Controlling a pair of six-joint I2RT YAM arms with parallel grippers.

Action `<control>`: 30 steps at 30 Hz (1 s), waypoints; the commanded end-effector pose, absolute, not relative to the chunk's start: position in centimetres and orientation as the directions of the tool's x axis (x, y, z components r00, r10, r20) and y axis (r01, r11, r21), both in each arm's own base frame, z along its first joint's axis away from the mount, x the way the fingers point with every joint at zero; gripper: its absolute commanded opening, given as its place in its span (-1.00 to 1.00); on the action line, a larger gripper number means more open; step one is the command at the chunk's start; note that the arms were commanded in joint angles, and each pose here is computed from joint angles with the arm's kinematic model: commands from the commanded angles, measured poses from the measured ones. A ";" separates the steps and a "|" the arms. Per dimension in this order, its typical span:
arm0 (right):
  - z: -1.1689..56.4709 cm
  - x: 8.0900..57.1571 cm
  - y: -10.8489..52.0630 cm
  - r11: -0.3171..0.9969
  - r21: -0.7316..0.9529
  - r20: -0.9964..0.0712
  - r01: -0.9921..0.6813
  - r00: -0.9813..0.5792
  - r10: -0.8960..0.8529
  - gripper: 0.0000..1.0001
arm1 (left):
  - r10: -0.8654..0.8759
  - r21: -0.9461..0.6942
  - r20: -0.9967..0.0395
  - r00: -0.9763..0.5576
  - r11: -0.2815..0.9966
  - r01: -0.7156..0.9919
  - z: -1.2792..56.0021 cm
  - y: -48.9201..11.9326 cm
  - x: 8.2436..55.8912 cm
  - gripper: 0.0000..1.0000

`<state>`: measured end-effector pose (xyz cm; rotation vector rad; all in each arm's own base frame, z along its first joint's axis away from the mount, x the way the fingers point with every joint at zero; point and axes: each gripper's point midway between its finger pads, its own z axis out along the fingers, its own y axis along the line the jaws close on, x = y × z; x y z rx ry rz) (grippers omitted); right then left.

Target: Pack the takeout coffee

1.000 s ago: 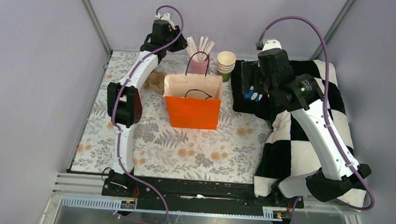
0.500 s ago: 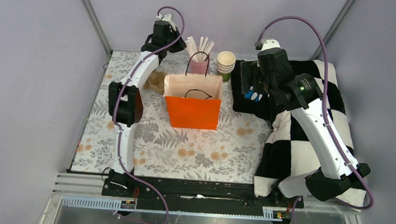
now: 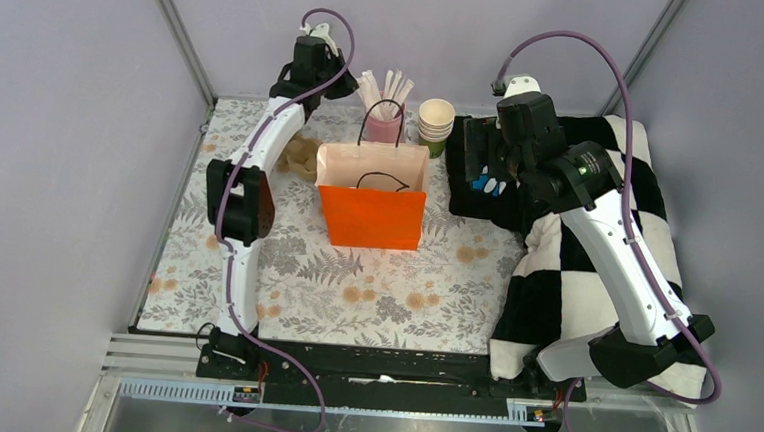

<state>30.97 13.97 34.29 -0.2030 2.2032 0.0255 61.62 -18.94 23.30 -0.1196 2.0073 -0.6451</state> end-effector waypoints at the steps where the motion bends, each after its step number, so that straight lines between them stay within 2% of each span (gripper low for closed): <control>1: 35.5 31.0 13.9 0.987 -0.033 -0.823 -0.157 -0.557 -0.116 0.93 | -0.352 -0.453 -0.871 -0.343 0.845 0.283 33.2 -18.3 60.5 -0.97; 5: 35.4 31.0 13.8 0.987 -0.036 -0.822 -0.154 -0.558 -0.117 0.93 | -0.320 -0.430 -0.892 -0.318 0.816 0.386 34.2 -19.1 59.9 -0.80; 9: 35.4 30.9 13.7 0.987 -0.040 -0.823 -0.153 -0.555 -0.120 0.94 | -0.283 -0.408 -0.906 -0.316 0.782 0.470 33.7 -19.6 59.5 -0.76; 22: 35.1 31.0 13.5 0.987 -0.054 -0.817 -0.154 -0.562 -0.132 0.94 | -0.263 -0.384 -0.919 -0.293 0.766 0.516 33.6 -19.1 59.9 -0.88; 30: 35.3 31.2 13.4 0.986 -0.062 -0.821 -0.154 -0.553 -0.138 0.95 | -0.343 -0.408 -0.913 -0.220 0.754 0.514 38.6 -18.6 58.9 -0.97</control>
